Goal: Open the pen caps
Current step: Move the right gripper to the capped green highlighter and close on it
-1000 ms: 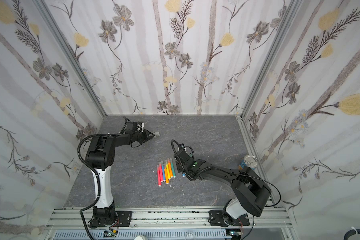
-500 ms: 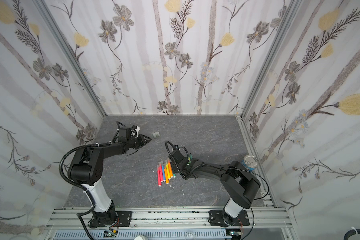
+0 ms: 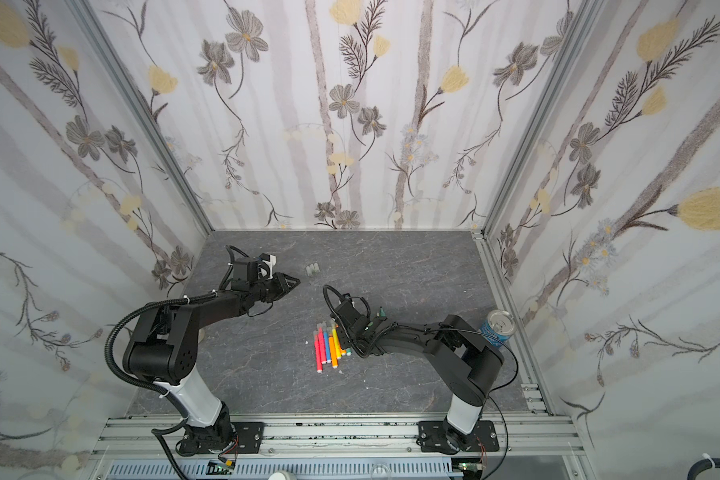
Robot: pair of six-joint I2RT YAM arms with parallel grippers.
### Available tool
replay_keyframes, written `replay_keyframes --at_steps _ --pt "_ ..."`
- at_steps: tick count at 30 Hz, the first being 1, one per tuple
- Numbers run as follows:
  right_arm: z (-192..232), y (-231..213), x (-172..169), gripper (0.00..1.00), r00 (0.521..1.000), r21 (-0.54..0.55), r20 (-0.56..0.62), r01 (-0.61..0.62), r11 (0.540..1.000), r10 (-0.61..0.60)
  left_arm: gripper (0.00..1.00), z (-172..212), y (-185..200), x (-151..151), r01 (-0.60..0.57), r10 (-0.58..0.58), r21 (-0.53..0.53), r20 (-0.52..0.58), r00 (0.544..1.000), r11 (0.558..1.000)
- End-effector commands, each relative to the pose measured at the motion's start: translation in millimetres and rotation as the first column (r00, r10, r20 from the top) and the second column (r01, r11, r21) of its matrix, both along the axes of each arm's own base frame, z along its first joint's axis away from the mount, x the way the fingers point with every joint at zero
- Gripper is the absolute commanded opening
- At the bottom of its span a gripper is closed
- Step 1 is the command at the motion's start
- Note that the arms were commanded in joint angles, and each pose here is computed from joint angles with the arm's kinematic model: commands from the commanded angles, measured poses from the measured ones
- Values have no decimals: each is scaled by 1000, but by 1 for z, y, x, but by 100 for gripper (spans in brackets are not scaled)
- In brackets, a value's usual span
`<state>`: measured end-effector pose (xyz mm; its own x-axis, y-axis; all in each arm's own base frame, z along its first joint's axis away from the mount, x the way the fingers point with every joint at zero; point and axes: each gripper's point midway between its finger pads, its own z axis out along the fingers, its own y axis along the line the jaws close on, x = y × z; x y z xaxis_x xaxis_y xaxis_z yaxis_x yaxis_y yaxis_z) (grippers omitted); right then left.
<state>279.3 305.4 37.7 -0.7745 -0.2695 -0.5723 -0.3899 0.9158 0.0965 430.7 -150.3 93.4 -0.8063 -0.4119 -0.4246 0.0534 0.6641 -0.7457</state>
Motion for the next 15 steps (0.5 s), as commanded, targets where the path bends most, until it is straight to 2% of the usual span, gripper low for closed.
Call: replay_keyframes --at_steps 1,15 --pt "-1 3 1 35 1000 12 -3 10 1000 -10 30 2 -3 2 10 -10 -17 18 1000 1000" --pt "-25 -4 -11 31 999 -23 -55 1 1000 -3 30 3 -3 0 17 -16 -18 18 1000 1000"
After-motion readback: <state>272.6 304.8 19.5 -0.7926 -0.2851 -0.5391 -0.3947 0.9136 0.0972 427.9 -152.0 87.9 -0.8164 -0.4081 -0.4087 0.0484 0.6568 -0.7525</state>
